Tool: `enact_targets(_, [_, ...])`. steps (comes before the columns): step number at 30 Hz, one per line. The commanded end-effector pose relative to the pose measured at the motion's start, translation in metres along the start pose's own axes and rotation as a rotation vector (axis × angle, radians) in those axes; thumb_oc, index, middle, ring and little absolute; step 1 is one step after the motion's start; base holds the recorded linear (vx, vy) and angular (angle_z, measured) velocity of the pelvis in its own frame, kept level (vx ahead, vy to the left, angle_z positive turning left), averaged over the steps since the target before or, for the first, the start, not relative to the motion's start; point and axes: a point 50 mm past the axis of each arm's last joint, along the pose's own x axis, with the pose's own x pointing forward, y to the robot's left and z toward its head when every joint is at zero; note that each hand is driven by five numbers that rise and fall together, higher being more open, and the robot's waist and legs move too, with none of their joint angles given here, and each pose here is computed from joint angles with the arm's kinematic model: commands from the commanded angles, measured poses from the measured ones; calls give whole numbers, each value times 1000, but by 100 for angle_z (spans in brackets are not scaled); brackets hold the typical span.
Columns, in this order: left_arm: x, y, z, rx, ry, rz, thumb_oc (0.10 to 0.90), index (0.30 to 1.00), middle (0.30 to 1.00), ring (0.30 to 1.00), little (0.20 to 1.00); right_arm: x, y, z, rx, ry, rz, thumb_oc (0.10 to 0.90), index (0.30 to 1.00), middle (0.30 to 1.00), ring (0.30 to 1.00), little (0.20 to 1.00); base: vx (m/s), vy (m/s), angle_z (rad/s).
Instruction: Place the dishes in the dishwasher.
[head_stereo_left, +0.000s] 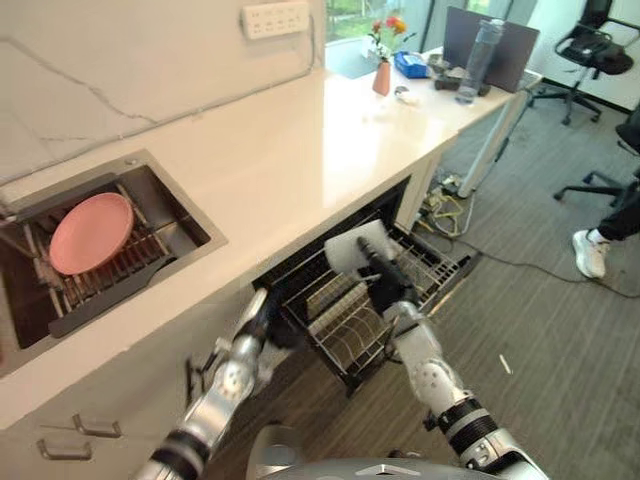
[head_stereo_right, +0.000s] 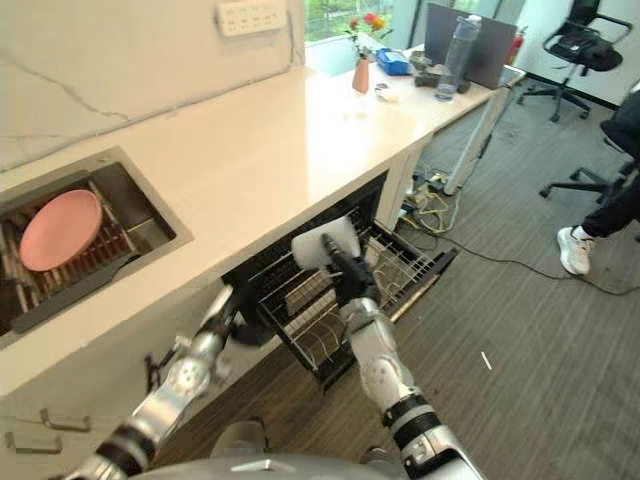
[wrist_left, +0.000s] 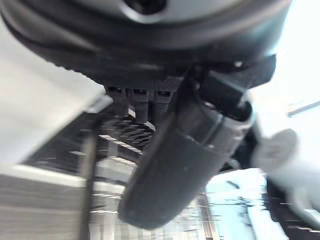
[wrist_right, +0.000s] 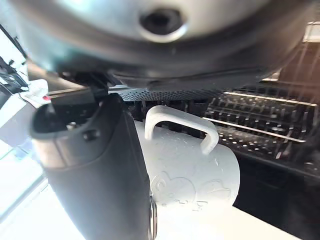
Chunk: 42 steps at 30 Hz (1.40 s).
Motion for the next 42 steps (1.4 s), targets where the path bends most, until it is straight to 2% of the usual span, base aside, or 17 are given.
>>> enact_targets(1, [-23,0,-52,-162,190,-43,800,900,900,900,900,12,49,55,-42,-237,242,400,300,300,300,300,-32,19,5])
enact_targets(3, [-55,-19,-116,-335,528,-43,800,900,900,900,900,15,26,57,-213,-181,197,400,300,300,300,300,-36,8,3])
enact_targets(6, [-95,-27,-160,-414,773,-17,800,900,900,900,900,20,5,64,-469,-118,169,400,300,300,300,300,-25,17,16])
enact_targets(7, [-118,-34,-179,-460,906,6,800,900,900,900,900,23,-5,66,-611,-80,163,400,300,300,300,300,-24,25,22])
enact_targets(8, [-117,-34,-179,-460,905,7,800,900,900,900,900,23,-4,66,-611,-81,164,400,300,300,300,300,-19,22,19])
enact_targets(10, [-147,-49,-196,-544,1067,44,800,900,900,900,900,30,-17,70,-832,-35,133,400,300,300,300,300,-11,15,14])
enact_targets(11, [-147,-49,-195,-544,1066,44,800,900,900,900,900,30,-17,70,-832,-36,134,400,300,300,300,300,-15,23,15])
enact_targets(12, [-154,-56,-197,-561,1093,25,800,900,900,900,900,36,-26,74,-974,-6,91,400,300,300,300,300,-10,16,14])
enact_targets(15, [-154,-59,-197,-570,1095,14,800,900,900,900,900,39,-33,75,-1046,18,58,400,300,300,300,300,-13,21,19])
enact_targets(16, [-155,-59,-197,-572,1095,7,800,900,900,900,900,45,-48,79,-1184,73,-25,400,300,300,300,300,-16,12,21])
enact_targets(18, [-153,-60,-196,-574,1088,2,800,900,900,900,900,46,-54,78,-1221,109,-49,400,300,300,300,300,-21,14,16])
enact_targets(19, [-152,-59,-196,-550,1087,-16,800,900,900,900,900,48,-64,78,-1318,173,-89,800,900,900,900,900,-20,10,10])
enact_targets(26, [-149,-58,-195,-527,1084,-15,800,900,900,900,900,42,-87,71,-1352,249,-194,800,900,900,900,900,-2,-8,12])
enact_targets(33, [-146,-56,-194,-540,1077,3,800,900,900,900,900,44,-83,75,-1327,220,-176,800,900,900,900,900,0,-44,15])
enact_targets(39, [-146,-62,-193,-559,1089,-3,800,900,900,900,900,46,-65,74,-1216,99,-138,800,900,900,900,900,-7,-64,10])
enact_targets(40, [-142,-62,-190,-575,1079,12,800,900,900,900,900,45,-54,76,-1118,8,-119,800,900,900,900,900,-45,-61,10])
enact_targets(42, [-137,-62,-188,-599,1064,40,800,900,900,900,900,42,-45,82,-1049,-80,-92,800,900,900,900,900,-58,-42,18])
